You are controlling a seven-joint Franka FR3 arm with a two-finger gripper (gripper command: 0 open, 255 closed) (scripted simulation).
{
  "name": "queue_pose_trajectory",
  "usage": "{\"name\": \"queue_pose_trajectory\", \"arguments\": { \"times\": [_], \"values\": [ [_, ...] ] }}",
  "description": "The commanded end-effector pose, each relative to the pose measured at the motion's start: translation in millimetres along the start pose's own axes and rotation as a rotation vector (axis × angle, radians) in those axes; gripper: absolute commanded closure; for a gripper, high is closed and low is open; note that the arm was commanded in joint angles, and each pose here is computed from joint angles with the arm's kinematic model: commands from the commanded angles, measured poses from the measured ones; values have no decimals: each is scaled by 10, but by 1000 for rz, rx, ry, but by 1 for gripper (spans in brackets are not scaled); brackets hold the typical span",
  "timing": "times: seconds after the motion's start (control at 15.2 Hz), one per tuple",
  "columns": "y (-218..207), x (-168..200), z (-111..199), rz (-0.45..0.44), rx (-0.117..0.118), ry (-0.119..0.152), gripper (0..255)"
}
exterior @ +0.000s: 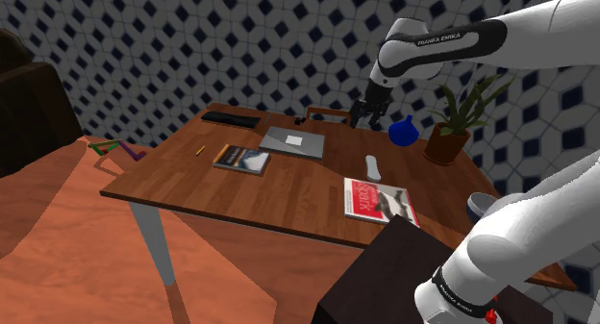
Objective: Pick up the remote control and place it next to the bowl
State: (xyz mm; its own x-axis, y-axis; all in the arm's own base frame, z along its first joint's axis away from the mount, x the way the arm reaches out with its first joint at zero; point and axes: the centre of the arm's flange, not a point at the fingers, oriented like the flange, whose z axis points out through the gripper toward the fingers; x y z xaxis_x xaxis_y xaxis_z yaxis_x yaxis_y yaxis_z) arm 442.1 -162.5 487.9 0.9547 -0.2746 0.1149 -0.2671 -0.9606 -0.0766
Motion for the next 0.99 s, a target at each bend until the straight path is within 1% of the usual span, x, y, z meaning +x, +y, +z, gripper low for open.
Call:
{"name": "queue_pose_trajectory", "arguments": {
  "times": [0.0, 0.46, 0.92],
  "values": [
    [162, 126, 198, 35, -6, -5, 0],
    [759, 479, 801, 155, -24, -23, 0],
    [1405, 746, 1398, 275, -42, -42, 0]
  ]
}}
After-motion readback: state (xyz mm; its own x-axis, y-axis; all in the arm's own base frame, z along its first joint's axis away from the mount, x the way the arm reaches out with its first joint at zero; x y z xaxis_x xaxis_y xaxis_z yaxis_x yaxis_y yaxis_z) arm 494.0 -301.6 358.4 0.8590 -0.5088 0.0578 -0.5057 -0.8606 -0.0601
